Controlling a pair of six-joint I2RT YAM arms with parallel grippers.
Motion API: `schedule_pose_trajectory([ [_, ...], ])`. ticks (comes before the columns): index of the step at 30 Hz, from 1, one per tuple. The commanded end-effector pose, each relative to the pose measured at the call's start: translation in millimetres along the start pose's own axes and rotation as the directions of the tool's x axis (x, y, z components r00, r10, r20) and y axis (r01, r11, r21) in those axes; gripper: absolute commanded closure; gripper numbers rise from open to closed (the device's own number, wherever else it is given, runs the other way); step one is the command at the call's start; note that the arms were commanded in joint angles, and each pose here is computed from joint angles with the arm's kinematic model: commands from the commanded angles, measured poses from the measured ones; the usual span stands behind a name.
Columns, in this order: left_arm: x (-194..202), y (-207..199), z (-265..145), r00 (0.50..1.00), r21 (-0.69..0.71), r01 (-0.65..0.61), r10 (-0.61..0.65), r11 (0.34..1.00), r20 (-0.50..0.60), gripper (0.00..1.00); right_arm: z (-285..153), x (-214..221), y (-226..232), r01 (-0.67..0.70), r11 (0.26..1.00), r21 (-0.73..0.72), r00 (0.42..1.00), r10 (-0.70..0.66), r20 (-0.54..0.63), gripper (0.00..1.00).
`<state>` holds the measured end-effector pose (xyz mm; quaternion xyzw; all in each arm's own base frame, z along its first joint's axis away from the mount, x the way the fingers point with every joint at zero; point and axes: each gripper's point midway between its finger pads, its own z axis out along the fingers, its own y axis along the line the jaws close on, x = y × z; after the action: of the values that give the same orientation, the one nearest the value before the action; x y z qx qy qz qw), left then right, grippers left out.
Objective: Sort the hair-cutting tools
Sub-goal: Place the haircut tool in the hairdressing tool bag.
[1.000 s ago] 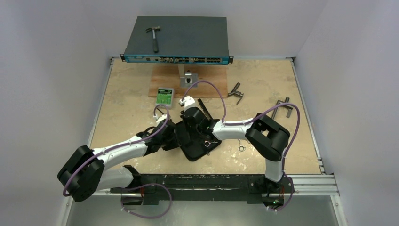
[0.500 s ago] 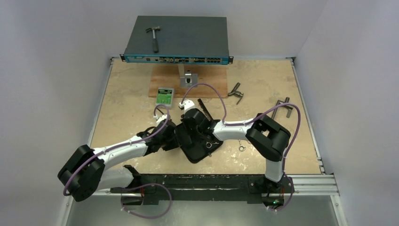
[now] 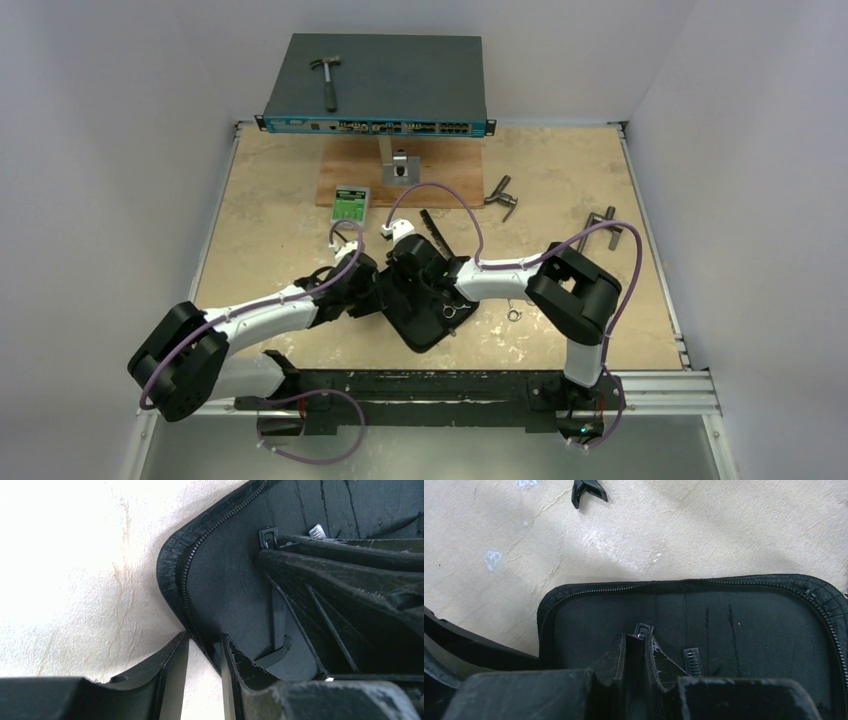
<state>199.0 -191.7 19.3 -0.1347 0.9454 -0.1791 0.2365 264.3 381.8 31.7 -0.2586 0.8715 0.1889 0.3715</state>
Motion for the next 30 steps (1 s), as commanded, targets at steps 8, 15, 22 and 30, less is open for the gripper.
schedule_pose_trajectory([
  [8,-5.2,2.0,8.9,1.0,-0.047,-0.004,0.004,0.999,0.012,0.79,-10.7,15.4,9.2,-0.023,0.998,-0.052,0.999,0.021,-0.041,1.0],
  [15,-5.8,3.6,11.3,1.0,-0.06,0.006,-0.005,0.998,0.015,0.85,-23.0,30.9,4.3,-0.019,0.998,-0.065,0.998,0.015,-0.053,1.0],
  [22,-7.8,1.9,9.7,1.0,-0.059,0.004,-0.003,0.998,0.019,0.85,-29.7,28.0,8.9,-0.004,0.996,-0.094,0.999,-0.001,-0.053,1.0],
  [30,-16.5,-9.4,-2.1,0.999,-0.027,-0.011,0.012,1.0,0.034,0.68,-34.7,-5.8,10.9,-0.083,0.995,-0.055,0.997,0.083,0.003,0.46],
])
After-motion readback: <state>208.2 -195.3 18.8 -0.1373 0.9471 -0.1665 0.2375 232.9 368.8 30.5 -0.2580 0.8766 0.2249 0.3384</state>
